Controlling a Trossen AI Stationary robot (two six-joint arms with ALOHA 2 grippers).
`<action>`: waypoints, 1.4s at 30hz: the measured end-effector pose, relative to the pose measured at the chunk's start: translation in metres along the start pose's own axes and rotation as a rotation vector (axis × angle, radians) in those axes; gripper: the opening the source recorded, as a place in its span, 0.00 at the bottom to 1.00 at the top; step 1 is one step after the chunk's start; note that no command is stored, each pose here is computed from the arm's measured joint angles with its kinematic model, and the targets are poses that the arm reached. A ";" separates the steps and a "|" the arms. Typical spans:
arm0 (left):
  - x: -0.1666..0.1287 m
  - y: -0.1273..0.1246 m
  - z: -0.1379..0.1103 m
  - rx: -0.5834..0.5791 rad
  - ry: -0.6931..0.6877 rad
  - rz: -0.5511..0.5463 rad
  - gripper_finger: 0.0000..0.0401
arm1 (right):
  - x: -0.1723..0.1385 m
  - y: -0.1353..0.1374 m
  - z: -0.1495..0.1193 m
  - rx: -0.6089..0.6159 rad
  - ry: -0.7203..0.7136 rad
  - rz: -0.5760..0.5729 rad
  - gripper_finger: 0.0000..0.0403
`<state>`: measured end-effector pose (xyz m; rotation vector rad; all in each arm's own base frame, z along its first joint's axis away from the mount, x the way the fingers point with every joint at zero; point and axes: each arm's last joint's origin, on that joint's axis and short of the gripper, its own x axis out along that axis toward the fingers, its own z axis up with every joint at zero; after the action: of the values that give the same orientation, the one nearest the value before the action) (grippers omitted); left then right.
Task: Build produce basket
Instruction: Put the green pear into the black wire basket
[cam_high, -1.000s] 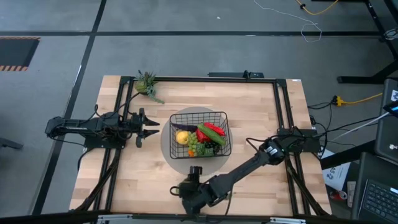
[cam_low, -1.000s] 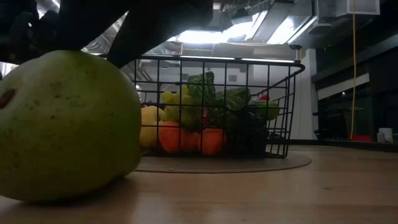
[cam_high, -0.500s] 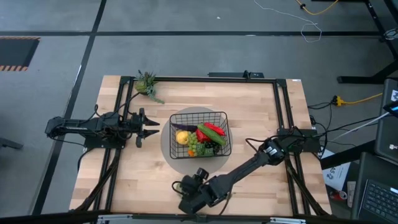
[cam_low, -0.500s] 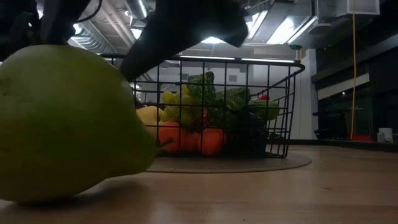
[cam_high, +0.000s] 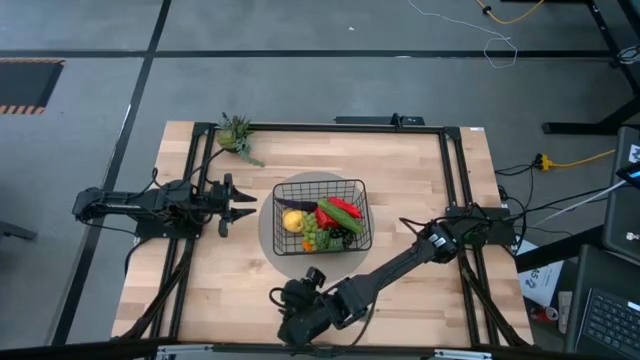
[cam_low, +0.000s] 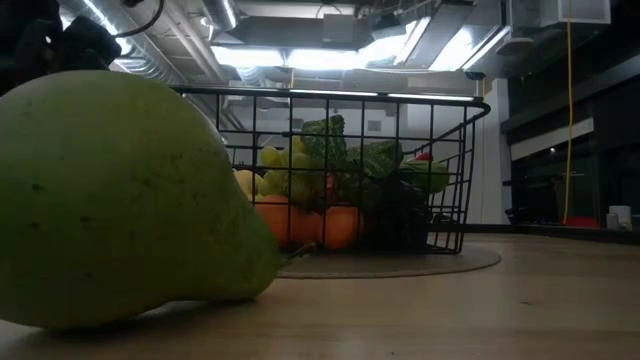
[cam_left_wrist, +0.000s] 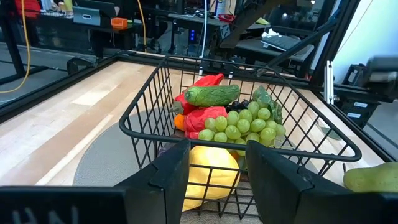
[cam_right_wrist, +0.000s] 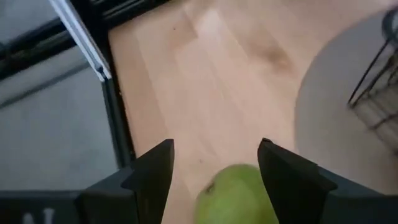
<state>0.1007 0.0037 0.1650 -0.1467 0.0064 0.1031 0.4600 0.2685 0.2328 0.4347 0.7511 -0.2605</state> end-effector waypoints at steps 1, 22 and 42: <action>0.000 0.000 0.000 0.000 0.000 0.000 0.38 | -0.002 0.000 0.001 -0.045 -0.004 0.001 0.58; 0.000 0.000 0.000 0.000 0.000 0.000 0.38 | 0.011 -0.033 -0.080 -0.847 0.352 -0.192 0.58; 0.000 0.000 0.000 0.000 0.000 0.000 0.38 | 0.036 -0.048 -0.096 -0.874 0.249 -0.256 0.58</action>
<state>0.1007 0.0037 0.1651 -0.1466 0.0062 0.1032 0.4095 0.2689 0.1319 -0.4688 1.0821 -0.0954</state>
